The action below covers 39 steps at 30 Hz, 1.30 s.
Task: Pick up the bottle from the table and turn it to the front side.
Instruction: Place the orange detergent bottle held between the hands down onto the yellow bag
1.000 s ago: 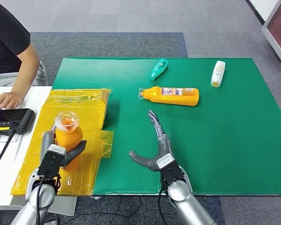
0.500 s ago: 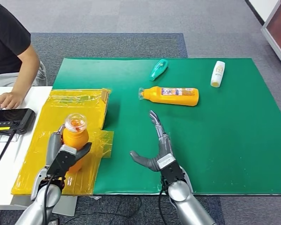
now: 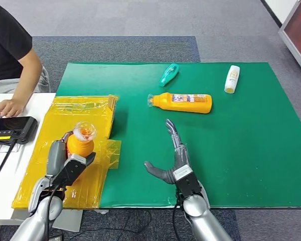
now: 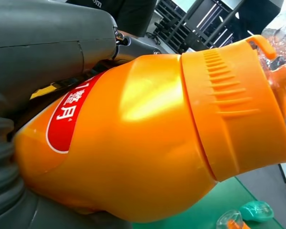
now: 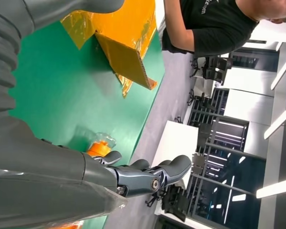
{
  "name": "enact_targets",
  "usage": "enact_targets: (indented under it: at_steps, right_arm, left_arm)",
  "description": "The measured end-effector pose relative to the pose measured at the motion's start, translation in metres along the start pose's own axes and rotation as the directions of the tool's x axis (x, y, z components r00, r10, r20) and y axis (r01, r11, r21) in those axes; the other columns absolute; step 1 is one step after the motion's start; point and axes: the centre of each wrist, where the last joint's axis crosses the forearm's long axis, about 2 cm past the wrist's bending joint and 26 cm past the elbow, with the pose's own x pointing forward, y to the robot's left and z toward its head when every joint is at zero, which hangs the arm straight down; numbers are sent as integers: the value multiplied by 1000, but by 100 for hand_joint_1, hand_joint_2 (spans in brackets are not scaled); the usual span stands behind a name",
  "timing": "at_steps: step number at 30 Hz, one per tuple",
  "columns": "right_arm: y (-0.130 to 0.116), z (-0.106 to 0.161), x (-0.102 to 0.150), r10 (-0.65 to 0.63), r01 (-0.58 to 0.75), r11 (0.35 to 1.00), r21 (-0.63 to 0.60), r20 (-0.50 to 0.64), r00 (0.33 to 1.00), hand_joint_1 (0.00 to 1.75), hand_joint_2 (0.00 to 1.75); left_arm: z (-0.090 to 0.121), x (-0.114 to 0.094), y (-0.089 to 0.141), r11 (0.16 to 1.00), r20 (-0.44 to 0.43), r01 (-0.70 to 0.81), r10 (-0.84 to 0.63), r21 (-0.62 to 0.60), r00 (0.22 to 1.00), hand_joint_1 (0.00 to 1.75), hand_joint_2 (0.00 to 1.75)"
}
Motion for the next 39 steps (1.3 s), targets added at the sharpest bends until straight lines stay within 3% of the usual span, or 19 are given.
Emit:
enact_targets:
  at_steps: [39]
  right_arm:
    - [8,-14,4,0,-1,1000,16,45,999,0,175]
  left_arm:
    - [-31,-6,-37,997,-9,-49,49,-62,999,175,175]
